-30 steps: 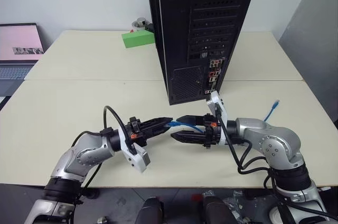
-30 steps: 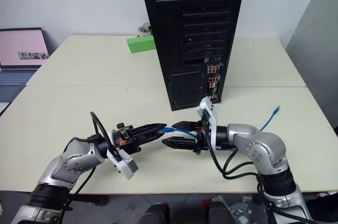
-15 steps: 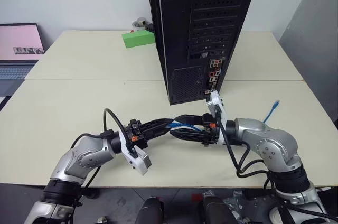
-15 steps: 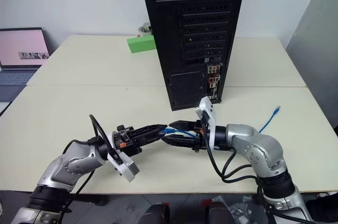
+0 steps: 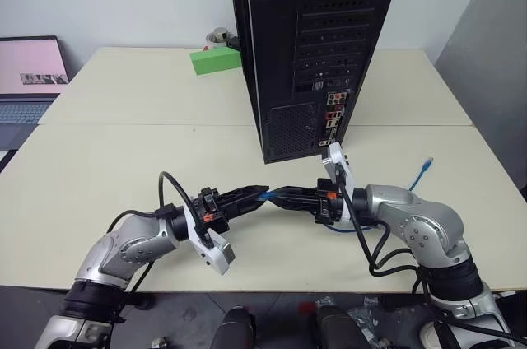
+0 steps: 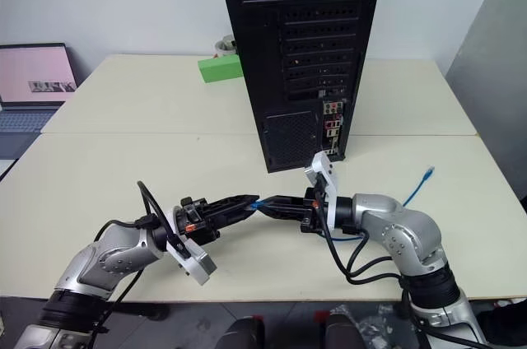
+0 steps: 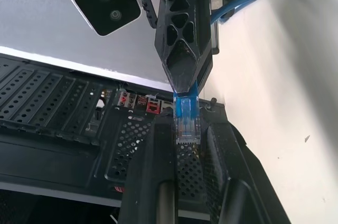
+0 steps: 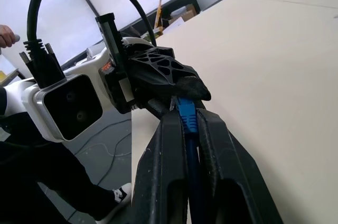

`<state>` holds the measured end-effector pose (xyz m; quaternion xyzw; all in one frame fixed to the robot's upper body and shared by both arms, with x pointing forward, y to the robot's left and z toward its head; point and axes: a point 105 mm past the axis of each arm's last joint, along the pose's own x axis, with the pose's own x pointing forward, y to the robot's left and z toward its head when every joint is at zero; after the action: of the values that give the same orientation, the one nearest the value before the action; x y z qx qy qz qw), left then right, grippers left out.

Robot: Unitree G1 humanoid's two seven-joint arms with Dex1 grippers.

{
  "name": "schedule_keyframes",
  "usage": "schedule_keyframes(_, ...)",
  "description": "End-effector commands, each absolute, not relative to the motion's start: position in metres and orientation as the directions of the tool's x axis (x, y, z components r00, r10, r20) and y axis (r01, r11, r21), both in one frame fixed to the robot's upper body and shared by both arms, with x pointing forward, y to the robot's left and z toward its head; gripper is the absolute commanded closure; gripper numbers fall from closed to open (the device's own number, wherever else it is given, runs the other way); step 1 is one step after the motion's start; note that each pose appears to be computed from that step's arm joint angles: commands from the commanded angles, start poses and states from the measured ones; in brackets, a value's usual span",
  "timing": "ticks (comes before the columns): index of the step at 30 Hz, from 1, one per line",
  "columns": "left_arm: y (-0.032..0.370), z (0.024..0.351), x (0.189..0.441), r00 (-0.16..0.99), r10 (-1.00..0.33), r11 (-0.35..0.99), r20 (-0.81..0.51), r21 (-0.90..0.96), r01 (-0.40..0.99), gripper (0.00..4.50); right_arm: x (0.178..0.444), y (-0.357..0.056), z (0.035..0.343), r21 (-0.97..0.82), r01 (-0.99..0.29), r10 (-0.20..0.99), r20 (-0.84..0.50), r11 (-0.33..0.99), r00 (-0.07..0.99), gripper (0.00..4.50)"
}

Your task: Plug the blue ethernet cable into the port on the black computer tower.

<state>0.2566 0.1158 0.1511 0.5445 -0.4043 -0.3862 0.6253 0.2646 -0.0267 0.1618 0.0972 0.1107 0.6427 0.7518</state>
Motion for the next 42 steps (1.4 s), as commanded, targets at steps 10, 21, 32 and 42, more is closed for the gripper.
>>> schedule_keyframes(10,0.122,0.163,0.262,0.461,-0.872,0.291,0.166,0.932,0.214,2.59,0.271,-0.042,0.176,0.281,-0.945,0.986,-0.058,0.166,0.155,4.48)
schedule_keyframes(21,0.106,0.169,0.274,0.639,-0.758,0.632,0.134,0.393,0.667,0.55,0.31,-0.099,0.191,-0.046,-0.82,0.819,-0.045,0.57,0.572,4.49)
schedule_keyframes(32,0.079,0.184,0.291,0.713,-0.693,0.713,0.105,0.249,0.655,0.0,0.321,-0.076,0.201,-0.249,-0.524,0.567,0.145,0.814,0.811,4.49)
schedule_keyframes(42,0.065,0.191,0.296,0.723,-0.676,0.731,0.141,0.256,0.633,0.0,0.345,-0.094,0.209,-0.221,-0.243,0.285,0.182,0.944,0.941,4.49)
